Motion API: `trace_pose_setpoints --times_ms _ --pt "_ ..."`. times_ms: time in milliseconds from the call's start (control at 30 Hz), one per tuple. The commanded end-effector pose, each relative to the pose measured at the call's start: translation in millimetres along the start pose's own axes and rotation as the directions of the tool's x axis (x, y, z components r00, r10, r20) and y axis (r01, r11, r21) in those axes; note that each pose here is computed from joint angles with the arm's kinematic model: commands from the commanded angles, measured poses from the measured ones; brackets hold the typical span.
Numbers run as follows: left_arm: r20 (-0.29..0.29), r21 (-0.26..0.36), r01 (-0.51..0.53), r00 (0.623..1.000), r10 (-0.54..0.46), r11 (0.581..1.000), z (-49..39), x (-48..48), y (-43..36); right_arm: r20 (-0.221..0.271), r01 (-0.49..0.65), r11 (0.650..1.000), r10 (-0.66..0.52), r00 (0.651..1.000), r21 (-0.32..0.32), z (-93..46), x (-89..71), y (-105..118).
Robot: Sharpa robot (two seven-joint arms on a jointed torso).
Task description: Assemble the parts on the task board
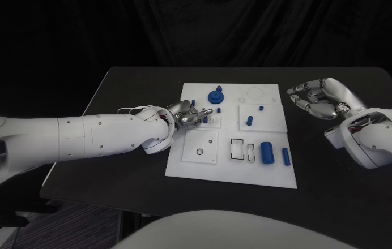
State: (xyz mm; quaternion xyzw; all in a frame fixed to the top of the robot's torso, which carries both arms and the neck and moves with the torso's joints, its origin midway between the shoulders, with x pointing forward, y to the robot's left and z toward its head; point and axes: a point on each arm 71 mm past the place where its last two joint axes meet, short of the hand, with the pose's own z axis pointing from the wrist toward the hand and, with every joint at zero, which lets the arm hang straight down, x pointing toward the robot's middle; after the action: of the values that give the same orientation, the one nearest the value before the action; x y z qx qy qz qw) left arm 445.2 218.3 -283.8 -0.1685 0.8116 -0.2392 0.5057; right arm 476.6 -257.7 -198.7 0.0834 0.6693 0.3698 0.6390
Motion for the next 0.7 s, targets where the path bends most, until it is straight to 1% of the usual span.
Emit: trace_pose_setpoints --times_ms 33,200,300,500,533,633,700 --pt "0.002 0.011 0.022 1.000 -0.022 1.000 -3.6 2.3 0.7 -0.001 -0.001 1.000 0.001 1.000 0.011 -1.1 0.6 -1" --pt "0.022 0.037 0.032 0.999 -0.033 0.999 -10.1 -3.6 -1.2 -0.001 0.000 1.000 0.000 1.000 0.012 -0.6 0.6 -2" --pt "0.026 0.057 0.025 0.999 -0.027 0.998 -11.0 -13.2 -5.1 -0.001 0.000 1.000 0.000 1.000 0.012 0.1 1.0 -1" --pt "0.030 0.088 0.004 1.000 -0.006 0.996 -8.6 -46.5 -21.1 -0.002 0.001 1.000 -0.001 1.000 0.011 1.1 1.5 -1" --pt "0.029 0.089 0.003 1.000 -0.006 0.996 -8.2 -50.5 -22.9 -0.002 0.001 1.000 -0.001 1.000 0.011 1.1 1.5 -1" --pt "0.029 0.089 -0.009 1.000 0.006 0.996 -5.8 -69.8 -30.5 -0.002 0.001 1.000 -0.001 1.000 0.011 1.9 1.9 -1" --pt "0.020 0.078 -0.024 1.000 0.023 0.997 -3.0 -81.9 -34.0 -0.002 0.001 1.000 -0.001 1.000 0.010 2.2 2.1 -1"
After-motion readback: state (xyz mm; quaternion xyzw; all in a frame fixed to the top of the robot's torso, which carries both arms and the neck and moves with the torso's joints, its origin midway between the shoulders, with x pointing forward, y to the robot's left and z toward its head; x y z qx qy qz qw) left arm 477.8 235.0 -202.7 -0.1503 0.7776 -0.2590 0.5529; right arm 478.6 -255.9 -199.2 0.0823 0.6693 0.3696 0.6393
